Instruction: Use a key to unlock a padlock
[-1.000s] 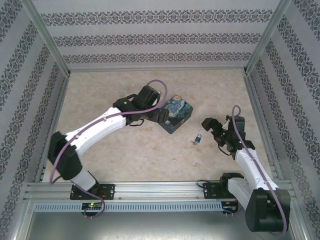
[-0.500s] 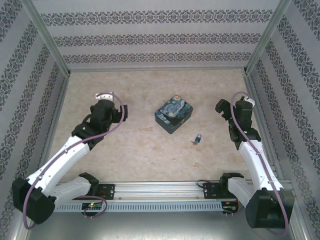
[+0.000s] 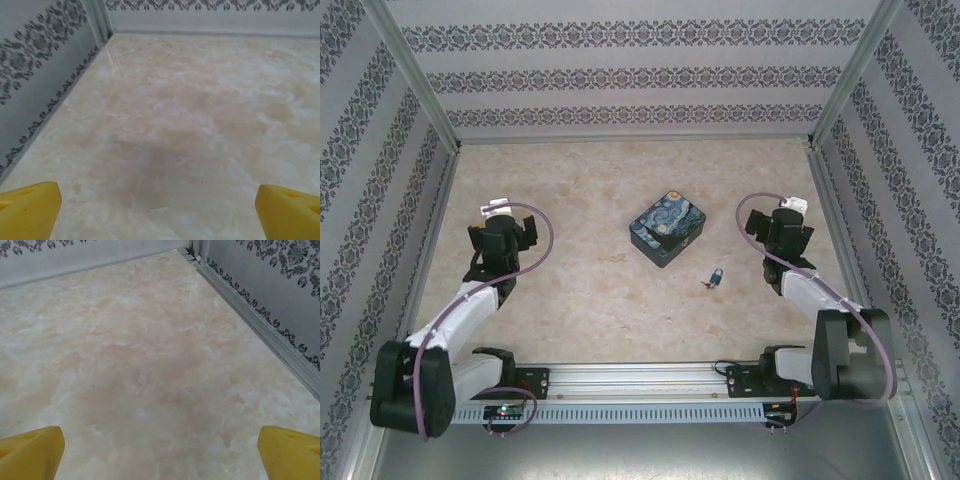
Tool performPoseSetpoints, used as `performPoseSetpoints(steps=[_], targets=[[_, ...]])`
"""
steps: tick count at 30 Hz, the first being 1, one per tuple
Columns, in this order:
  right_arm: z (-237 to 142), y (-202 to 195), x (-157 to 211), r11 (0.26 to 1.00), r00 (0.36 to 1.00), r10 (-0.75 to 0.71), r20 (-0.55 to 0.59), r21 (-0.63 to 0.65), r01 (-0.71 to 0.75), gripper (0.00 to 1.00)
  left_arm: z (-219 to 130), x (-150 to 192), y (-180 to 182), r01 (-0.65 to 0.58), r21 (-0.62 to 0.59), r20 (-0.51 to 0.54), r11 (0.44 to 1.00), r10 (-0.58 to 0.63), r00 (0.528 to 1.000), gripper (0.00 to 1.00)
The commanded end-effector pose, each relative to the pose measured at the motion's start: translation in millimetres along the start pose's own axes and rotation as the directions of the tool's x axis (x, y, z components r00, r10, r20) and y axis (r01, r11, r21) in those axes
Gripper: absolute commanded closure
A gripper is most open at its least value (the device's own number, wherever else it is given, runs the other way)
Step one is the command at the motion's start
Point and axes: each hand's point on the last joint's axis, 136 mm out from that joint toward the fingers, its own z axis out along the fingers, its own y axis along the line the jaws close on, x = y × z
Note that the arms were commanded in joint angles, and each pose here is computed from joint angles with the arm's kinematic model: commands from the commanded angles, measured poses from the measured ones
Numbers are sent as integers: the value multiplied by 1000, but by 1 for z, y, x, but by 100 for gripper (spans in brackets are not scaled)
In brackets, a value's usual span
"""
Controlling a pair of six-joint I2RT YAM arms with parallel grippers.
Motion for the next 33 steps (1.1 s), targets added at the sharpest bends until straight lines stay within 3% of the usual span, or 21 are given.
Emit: performPoseSetpoints(steps=[1,6,9,13,18,33], targets=[[3,16,-14,996,990,-41,136,-71,51,2,15,-4,-14,-1,65,90,998,-5,996,0],[1,36,8,975,979,-72,191,-196,110,2,30,16,-22,-41,84,118,996,31,993,0],[-1,56,12,943,960,-92,263,-286,168,2,38,23,-32,-35,154,117,987,16,993,0],[9,66,17,921,976,-130,173,-344,183,2,50,35,-42,-56,184,121,981,34,992,0],[15,64,9,926,982,-104,160,-345,154,2,58,39,-42,-26,238,51,971,14,999,1],[13,62,9,933,978,-118,169,-317,168,2,58,38,-42,-28,237,59,971,15,998,0]])
